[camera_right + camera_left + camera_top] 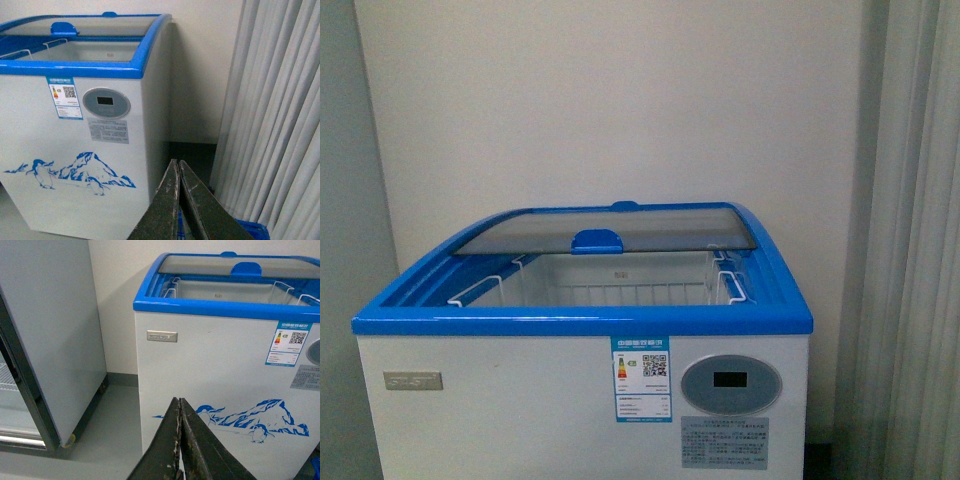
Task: Put drink in fridge
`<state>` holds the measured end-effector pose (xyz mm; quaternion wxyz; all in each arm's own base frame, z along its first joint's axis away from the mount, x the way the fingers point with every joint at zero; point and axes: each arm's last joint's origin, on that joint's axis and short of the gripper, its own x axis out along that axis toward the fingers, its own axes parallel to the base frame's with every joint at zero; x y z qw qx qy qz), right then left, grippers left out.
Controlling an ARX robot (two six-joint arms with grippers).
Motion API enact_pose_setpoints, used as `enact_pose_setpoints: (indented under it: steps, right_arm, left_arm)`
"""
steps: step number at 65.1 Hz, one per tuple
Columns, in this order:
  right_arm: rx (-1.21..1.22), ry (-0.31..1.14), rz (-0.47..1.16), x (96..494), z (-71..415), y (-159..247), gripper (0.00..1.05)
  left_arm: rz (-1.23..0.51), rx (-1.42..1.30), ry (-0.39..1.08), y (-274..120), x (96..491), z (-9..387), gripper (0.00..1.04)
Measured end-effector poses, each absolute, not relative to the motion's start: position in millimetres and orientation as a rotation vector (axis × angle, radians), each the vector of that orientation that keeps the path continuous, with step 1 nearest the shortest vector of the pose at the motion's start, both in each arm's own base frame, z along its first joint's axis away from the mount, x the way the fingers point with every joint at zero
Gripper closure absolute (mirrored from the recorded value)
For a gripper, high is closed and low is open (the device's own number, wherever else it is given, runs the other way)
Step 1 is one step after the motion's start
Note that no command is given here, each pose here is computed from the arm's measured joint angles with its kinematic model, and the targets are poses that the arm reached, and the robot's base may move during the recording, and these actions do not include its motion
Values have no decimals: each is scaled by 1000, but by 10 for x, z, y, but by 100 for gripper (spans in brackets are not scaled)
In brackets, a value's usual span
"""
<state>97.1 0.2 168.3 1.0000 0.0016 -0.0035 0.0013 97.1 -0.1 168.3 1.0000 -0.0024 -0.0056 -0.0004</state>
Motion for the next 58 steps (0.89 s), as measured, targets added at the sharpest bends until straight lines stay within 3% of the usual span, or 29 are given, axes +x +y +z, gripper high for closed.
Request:
enact_pose_setpoints:
  steps: [5, 7, 40, 44, 58]
  right_arm:
    - [3, -7, 2, 971, 1683, 2, 102]
    - [2, -7, 2, 971, 1683, 2, 100]
    - [2, -8, 3, 971, 1683, 2, 14]
    - [3, -8, 3, 971, 1683, 2, 6]
    - [2, -8, 2, 971, 1683, 2, 8]
  left_arm:
    - [-1, -6, -11, -1, 971, 1683, 101]
    - [-1, -5, -11, -1, 971, 1683, 96]
    - [-1, -4, -11, -1, 971, 1683, 8]
    - [-1, -4, -11, -1, 971, 1683, 8]
    - [-1, -4, -11, -1, 971, 1683, 8]
